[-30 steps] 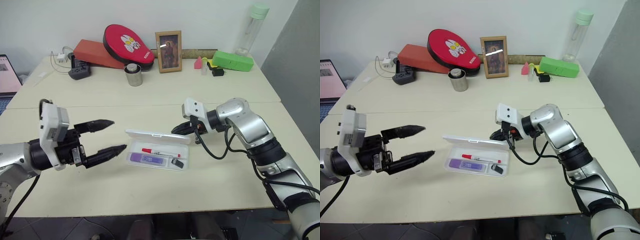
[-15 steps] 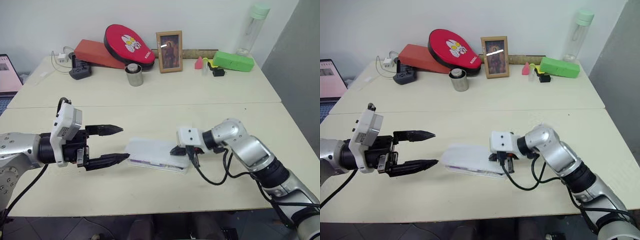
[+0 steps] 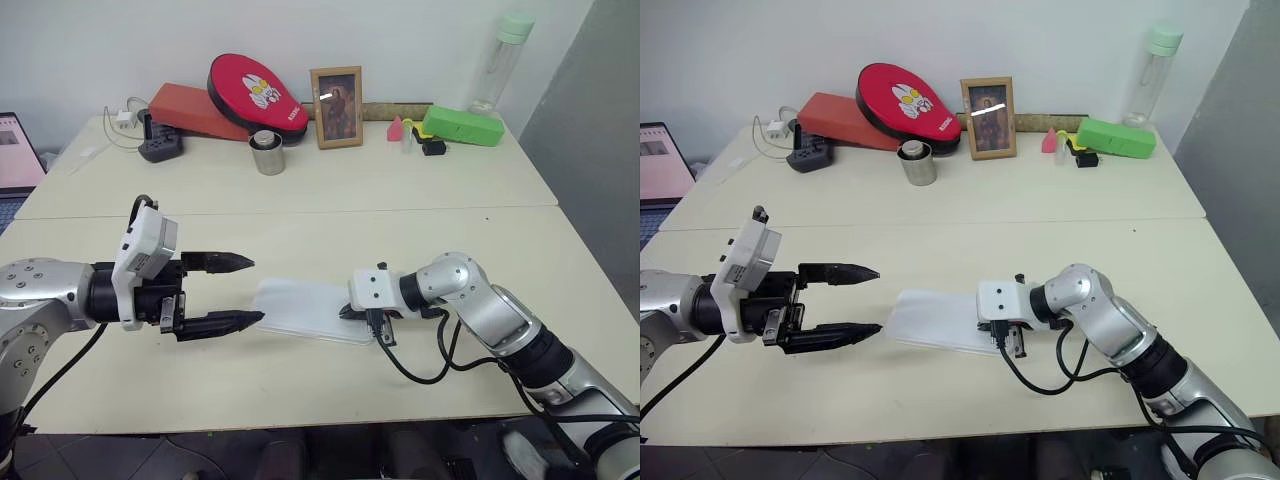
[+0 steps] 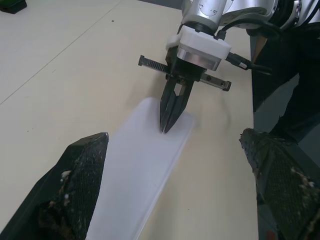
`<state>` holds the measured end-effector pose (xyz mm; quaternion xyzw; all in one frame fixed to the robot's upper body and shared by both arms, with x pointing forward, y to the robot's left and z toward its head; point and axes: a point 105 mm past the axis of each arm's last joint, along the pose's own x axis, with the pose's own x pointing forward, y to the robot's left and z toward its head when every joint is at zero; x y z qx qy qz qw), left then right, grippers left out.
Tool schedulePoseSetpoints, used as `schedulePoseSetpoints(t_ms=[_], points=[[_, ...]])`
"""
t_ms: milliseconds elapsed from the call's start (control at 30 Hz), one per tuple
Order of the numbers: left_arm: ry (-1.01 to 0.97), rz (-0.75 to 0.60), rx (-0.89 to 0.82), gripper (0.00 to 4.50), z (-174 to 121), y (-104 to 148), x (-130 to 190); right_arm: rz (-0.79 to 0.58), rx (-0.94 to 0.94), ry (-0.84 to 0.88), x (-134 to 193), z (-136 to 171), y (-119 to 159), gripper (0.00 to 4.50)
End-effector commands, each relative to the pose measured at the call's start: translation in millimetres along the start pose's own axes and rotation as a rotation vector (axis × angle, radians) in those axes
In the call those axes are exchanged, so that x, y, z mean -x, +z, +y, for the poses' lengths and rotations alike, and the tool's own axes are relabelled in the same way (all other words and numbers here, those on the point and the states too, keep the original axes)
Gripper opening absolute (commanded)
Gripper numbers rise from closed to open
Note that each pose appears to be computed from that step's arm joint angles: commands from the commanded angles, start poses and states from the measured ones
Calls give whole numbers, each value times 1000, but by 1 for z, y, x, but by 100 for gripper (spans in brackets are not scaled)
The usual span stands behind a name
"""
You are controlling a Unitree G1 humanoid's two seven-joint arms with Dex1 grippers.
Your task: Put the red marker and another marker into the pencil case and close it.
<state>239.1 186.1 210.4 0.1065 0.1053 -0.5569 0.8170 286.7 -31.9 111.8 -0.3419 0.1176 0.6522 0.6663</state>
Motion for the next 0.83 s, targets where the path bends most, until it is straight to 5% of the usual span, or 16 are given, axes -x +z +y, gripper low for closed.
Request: schedulePoseSetpoints(t_ms=[33,167,300,533,833], points=[[100,-39,19,450,13,5,4,-124,-107,-27,15,-4,13,6],[347,-70,23,450,46,-9,17,-292,-230,-240,60,-36,21,6],[553,-3,19,450,77,-33,44,-233,-317,-483,107,-67,-14,6],[684,2,25,450,102,-50,70,-150,-442,-647,144,-74,-57,142],[678,11,21,450,111,-55,71,-170,-470,-658,144,-66,-56,374]])
